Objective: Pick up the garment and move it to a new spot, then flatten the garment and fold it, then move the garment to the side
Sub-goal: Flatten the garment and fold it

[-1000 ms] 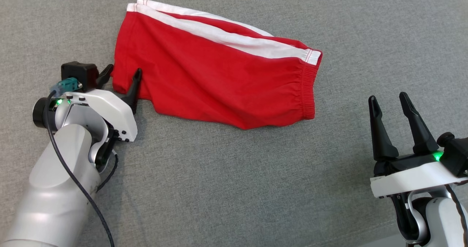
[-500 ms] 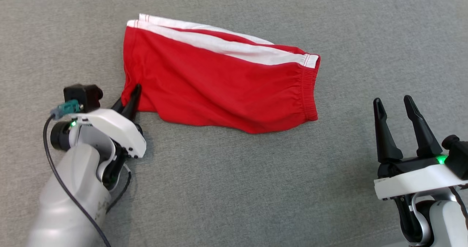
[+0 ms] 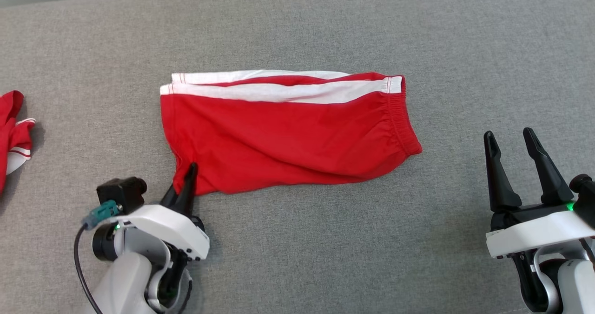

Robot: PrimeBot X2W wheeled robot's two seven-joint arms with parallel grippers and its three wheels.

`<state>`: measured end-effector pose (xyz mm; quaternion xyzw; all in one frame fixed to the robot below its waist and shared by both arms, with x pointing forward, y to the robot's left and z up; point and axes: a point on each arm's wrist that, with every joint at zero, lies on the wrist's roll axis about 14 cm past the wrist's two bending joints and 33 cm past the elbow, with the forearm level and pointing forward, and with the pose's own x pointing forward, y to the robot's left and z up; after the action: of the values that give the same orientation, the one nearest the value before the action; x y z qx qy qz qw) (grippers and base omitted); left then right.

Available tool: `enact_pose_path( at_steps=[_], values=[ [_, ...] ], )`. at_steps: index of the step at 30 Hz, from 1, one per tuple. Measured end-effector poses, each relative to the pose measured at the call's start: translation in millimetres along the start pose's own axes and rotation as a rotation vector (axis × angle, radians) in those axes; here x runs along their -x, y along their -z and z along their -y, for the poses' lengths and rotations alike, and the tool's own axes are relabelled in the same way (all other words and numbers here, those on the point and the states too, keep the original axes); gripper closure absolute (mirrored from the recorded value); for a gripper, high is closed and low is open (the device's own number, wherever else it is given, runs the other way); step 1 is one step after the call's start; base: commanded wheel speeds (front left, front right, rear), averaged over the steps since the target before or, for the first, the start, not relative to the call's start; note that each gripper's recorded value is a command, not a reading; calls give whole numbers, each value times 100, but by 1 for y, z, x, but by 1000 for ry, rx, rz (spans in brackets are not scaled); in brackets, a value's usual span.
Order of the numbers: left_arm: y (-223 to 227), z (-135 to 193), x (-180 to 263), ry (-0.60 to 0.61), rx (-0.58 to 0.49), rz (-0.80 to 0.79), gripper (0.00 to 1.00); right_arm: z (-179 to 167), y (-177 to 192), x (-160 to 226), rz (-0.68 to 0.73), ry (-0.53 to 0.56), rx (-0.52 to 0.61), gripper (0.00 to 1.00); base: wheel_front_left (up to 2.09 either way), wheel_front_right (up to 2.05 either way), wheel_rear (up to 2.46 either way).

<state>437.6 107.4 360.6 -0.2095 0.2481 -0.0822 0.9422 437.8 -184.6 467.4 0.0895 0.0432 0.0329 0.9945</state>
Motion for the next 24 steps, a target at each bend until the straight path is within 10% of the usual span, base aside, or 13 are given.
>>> enact_pose_path(
  at_steps=[1, 2, 3, 15, 24],
  values=[
    [-1, -1, 3, -9, -4, 9, 84, 0, -1, 0, 0, -2, 2, 0, 0, 0, 0],
    [-5, 1, 7, -12, 1, 33, 11, -1, -2, 0, 3, -4, 6, 0, 0, 0, 0],
    [-5, 1, 7, -12, 1, 33, 0, -1, -2, 0, 3, -4, 6, 0, 0, 0, 0],
    [-123, 14, 49, -66, -254, 506, 0, -2, -34, 5, 92, -9, 64, 0, 0, 0, 0],
    [-133, 9, 80, -100, -374, 549, 0, -5, -41, 15, 101, -15, 89, 0, 0, 0, 0]
  ],
)
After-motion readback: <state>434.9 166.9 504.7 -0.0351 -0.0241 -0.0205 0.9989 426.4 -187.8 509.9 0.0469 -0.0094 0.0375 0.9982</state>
